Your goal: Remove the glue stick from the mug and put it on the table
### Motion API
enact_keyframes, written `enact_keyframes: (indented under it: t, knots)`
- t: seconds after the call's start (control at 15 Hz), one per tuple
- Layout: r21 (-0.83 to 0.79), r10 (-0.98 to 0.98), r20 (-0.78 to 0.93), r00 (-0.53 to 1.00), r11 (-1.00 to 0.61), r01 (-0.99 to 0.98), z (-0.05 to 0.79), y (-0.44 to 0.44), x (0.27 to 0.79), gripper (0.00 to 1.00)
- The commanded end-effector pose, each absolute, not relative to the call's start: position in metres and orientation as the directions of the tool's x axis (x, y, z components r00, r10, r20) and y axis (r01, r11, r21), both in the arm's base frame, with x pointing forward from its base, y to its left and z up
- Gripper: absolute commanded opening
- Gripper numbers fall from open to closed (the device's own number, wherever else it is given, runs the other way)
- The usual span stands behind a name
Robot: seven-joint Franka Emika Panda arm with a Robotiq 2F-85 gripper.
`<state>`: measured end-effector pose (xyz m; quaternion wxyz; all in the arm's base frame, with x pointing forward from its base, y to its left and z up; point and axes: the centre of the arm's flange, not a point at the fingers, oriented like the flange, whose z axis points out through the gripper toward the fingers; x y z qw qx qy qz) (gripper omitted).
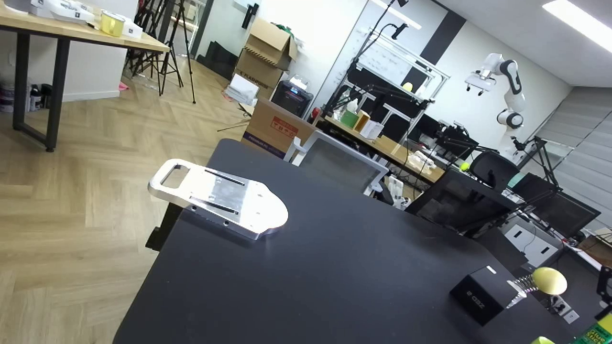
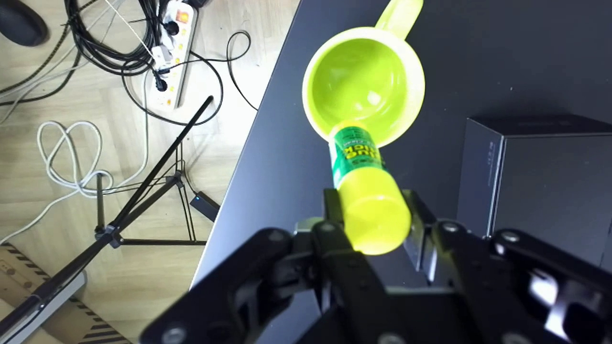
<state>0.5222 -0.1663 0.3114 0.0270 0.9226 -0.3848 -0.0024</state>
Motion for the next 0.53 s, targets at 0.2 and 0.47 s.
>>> enact_keyframes:
  t: [0.2,0.47]
  knots:
    - [-0.012,-0.758,0.016,0.652,-0.652,-0.758,0.334,-0.204,0.530,0.09]
    - [-0.057,-0.765,0.145,0.628,-0.640,-0.766,0.316,-0.212,0.537,0.09]
